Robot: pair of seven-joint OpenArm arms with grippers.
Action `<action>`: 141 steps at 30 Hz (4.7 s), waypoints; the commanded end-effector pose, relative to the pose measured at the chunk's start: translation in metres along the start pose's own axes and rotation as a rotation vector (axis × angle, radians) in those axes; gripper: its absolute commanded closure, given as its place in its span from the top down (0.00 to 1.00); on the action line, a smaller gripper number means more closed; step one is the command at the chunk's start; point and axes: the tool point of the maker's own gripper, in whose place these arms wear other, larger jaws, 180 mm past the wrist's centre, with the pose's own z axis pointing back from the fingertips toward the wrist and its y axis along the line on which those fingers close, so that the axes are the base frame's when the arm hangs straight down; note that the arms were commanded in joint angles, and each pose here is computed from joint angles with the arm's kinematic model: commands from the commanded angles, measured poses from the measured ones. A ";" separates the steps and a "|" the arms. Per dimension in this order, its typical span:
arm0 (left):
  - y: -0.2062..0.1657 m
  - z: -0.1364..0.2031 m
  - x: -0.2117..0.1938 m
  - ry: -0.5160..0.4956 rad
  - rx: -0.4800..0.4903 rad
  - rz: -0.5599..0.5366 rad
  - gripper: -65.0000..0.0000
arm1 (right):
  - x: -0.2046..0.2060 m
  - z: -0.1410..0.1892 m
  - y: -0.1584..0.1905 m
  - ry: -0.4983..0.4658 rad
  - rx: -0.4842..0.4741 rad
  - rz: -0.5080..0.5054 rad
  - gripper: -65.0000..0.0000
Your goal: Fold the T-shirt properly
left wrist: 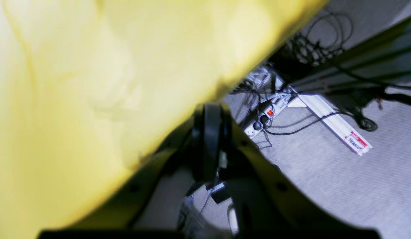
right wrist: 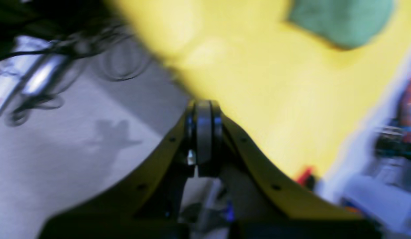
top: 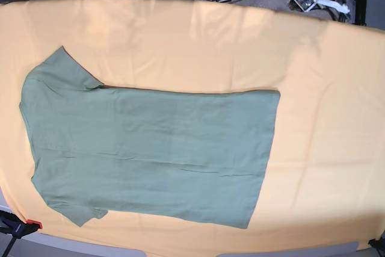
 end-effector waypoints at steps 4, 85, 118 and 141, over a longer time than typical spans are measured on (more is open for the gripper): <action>0.036 -0.008 0.021 -0.073 0.063 -0.087 0.00 | 0.005 0.002 -0.041 -0.042 -0.089 0.040 0.00; 0.122 -0.161 0.112 -0.250 -0.100 -0.676 0.00 | 0.003 -0.143 -0.069 -0.083 0.103 0.027 0.49; 0.101 -0.099 0.108 -0.255 -0.368 -0.669 0.00 | 0.032 -0.068 -0.073 -0.043 -0.011 0.128 0.00; 0.006 -0.021 0.031 -0.114 -0.666 -0.690 0.00 | -0.018 -0.014 -0.024 0.153 0.154 0.237 0.00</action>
